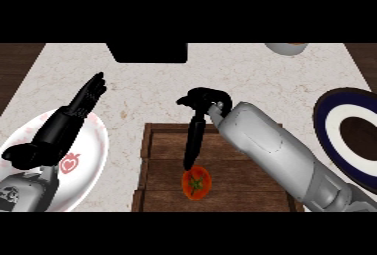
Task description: Pick the tomato from the tray and place it in the plate
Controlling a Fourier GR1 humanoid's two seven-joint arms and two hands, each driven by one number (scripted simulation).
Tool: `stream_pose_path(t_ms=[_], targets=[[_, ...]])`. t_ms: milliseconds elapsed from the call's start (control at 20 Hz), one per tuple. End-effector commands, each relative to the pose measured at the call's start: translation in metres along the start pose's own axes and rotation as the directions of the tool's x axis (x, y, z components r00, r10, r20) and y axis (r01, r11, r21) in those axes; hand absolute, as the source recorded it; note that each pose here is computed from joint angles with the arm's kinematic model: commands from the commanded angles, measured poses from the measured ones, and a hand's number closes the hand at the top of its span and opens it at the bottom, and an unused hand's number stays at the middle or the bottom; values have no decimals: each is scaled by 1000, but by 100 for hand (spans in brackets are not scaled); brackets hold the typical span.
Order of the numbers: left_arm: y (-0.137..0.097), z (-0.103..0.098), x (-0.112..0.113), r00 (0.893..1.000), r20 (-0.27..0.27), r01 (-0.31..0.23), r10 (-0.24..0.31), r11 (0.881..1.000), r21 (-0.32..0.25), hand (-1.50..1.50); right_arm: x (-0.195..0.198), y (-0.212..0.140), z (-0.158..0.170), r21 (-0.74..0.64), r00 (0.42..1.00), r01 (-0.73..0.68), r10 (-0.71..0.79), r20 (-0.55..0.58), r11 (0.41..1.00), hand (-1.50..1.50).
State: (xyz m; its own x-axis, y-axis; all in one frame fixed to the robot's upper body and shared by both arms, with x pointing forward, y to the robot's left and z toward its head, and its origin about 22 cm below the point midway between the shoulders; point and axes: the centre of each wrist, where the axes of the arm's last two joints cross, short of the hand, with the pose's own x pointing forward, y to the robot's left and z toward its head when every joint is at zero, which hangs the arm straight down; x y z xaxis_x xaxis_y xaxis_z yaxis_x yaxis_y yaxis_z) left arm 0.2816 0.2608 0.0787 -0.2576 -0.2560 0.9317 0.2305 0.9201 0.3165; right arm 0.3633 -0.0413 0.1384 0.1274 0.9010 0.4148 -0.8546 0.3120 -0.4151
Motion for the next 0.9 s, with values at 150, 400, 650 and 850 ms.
stream_pose_path(t_ms=[150,400,650,850], targets=[[-1,20,6,1000,15,-6,7,1000,-7,0,3,-33,5,25,976,-30,35,-217,999,-150],[4,5,1,1000,-4,-9,9,1000,5,0,-20,-27,-7,100,984,-12,30,-177,995,-150],[-7,3,4,1000,4,-6,6,1000,2,0,-2,-12,-24,138,981,-49,73,-177,989,-150],[0,11,6,1000,-7,17,-17,1000,-9,0,-8,-2,-30,176,979,-71,102,-174,982,-150]])
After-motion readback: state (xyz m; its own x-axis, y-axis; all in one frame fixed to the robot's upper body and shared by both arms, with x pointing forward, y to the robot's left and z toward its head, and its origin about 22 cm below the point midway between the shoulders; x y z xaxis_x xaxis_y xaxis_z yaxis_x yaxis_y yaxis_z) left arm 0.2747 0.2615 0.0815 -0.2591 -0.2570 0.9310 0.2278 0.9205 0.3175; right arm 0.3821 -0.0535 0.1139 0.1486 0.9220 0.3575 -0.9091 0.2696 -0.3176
